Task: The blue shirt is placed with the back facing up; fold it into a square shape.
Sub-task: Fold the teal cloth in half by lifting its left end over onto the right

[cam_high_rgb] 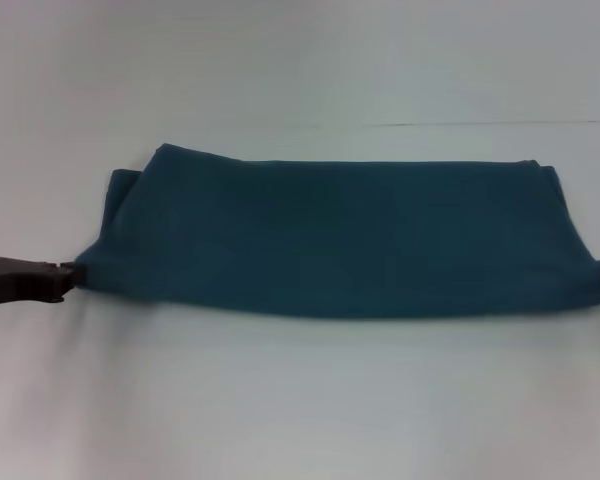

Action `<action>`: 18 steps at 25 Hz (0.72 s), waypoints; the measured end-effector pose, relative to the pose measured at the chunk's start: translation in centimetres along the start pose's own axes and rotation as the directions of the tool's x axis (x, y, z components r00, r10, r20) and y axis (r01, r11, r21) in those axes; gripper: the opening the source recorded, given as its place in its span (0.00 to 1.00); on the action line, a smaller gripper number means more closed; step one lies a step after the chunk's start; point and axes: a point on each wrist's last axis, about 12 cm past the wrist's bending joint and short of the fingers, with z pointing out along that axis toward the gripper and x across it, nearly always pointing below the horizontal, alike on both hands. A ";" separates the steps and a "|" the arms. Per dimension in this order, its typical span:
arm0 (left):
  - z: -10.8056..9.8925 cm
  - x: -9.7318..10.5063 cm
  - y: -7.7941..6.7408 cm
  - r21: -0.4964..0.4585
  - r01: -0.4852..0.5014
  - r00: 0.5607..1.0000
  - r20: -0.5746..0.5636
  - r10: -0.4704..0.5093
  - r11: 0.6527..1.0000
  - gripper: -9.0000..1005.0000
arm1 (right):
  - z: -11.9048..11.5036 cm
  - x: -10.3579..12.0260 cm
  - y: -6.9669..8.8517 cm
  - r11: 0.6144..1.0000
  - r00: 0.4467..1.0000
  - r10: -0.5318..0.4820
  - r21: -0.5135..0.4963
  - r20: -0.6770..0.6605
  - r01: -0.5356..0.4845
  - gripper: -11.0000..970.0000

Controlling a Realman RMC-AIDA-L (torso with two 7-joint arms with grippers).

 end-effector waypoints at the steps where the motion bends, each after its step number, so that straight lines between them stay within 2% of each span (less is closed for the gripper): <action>1: -0.1 0.0 0.1 -0.003 0.003 1.000 0.002 -0.003 1.000 0.01 | -0.1 0.0 0.0 1.000 1.000 0.001 0.001 0.001 -0.001 0.01; 18: -1.2 0.6 0.6 -0.014 0.017 1.000 -0.002 -0.017 1.000 0.01 | 0.2 -0.2 0.3 1.000 1.000 -0.009 -0.014 -0.002 0.009 0.02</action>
